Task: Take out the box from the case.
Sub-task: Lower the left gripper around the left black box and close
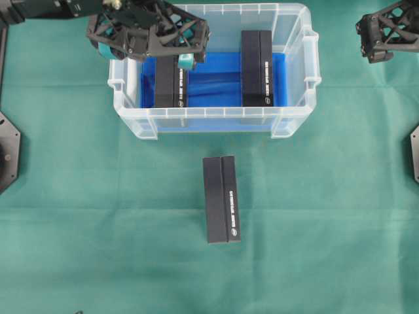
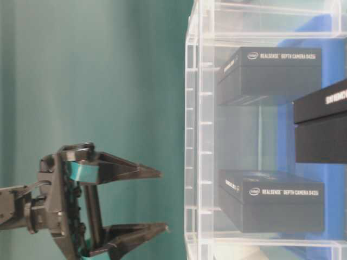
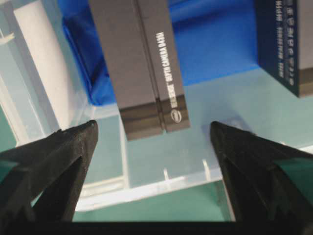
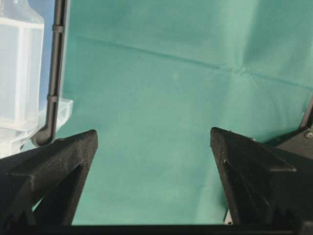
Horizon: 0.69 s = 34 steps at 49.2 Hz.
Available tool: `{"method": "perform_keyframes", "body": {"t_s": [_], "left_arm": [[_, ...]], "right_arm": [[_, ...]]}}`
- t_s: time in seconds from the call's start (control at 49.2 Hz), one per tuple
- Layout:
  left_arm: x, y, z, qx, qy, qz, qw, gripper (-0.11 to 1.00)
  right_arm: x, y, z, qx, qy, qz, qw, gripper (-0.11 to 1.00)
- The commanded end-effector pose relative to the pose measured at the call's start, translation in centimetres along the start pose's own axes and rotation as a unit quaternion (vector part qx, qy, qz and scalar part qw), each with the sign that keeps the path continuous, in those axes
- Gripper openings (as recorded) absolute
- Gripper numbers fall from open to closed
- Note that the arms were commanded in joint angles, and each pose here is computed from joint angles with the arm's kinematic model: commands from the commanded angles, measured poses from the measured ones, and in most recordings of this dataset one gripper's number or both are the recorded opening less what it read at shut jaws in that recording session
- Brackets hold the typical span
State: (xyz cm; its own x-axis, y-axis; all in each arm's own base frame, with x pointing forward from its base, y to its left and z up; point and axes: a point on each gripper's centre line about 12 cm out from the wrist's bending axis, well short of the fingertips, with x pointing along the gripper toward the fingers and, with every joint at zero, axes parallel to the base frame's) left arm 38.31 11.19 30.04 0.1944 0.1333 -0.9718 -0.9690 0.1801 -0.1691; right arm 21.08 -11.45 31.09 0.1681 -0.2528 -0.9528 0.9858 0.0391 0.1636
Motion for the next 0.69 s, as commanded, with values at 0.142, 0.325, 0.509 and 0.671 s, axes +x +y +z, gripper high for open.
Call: {"method": "perform_keyframes", "body": {"t_s": [0.142, 0.325, 0.509, 0.671], "left_arm": [[1.1, -0.4, 0.1, 0.001, -0.004, -0.005, 1.0000, 0.96], [2.5, -0.2, 0.1, 0.001, 0.000, 0.007, 1.0000, 0.96], [3.7, 0.3, -0.2, -0.002, 0.003, 0.013, 0.9999, 0.96], [4.6, 0.4, -0.3, -0.009, 0.000, 0.007, 0.9999, 0.96]], "right_arm": [[-0.5, 0.0, 0.0, 0.001, -0.004, 0.011, 0.9999, 0.94], [-0.5, 0.0, -0.1, -0.001, -0.004, 0.011, 0.9999, 0.94], [-0.5, 0.0, -0.1, -0.002, -0.003, 0.011, 0.9999, 0.94], [-0.5, 0.0, -0.1, -0.002, -0.003, 0.011, 0.9999, 0.94]]}}
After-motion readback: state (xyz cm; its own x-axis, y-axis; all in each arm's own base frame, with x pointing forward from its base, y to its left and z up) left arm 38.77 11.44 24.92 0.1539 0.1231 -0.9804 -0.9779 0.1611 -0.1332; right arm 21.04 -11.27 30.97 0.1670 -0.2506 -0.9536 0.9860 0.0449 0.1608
